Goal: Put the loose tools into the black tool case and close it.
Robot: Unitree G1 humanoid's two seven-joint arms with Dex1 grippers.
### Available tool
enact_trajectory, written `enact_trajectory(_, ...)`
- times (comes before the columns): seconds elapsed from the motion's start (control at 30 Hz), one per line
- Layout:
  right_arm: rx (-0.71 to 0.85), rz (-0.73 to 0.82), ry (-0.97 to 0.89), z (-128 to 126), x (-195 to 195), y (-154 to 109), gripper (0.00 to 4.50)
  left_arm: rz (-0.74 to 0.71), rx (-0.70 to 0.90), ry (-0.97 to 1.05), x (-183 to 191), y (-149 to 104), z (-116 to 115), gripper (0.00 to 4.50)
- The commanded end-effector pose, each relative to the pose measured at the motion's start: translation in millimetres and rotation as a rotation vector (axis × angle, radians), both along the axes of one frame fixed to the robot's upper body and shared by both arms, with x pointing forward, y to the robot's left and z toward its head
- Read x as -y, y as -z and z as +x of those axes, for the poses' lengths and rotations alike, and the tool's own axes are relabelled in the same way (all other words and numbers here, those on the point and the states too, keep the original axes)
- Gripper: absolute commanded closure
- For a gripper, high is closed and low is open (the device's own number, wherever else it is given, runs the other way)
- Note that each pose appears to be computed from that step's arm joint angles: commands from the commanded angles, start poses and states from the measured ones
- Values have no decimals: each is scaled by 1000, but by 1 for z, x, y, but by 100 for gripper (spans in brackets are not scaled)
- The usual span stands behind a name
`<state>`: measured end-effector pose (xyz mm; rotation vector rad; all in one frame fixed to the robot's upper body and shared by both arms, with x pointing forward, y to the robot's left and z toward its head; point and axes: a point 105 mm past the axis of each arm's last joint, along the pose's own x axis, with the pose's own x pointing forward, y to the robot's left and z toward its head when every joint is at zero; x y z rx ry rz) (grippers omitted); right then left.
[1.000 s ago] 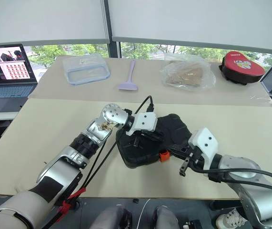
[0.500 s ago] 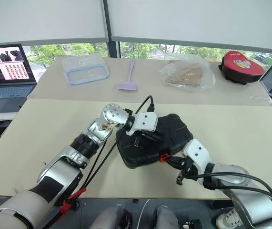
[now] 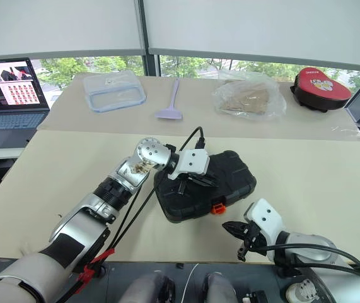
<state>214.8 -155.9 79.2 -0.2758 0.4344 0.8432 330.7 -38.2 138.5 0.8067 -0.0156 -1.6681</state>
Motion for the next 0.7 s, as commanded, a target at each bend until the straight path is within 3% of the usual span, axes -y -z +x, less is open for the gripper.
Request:
enact_trajectory(0.03,77,3,47,18,-6,1,450,81,-36,23,1,23,-8,361)
enact_trajectory(0.3,226,66,74,40,-20,-23,450,102,-31,44,4,29,-12,361)
enact_trajectory(0.5,321,101,69,35,-19,-53,450,124,-16,53,3,36,-13,361)
enact_trajectory(0.7,299,106,53,31,-21,-55,450,130,-12,58,2,40,-13,361)
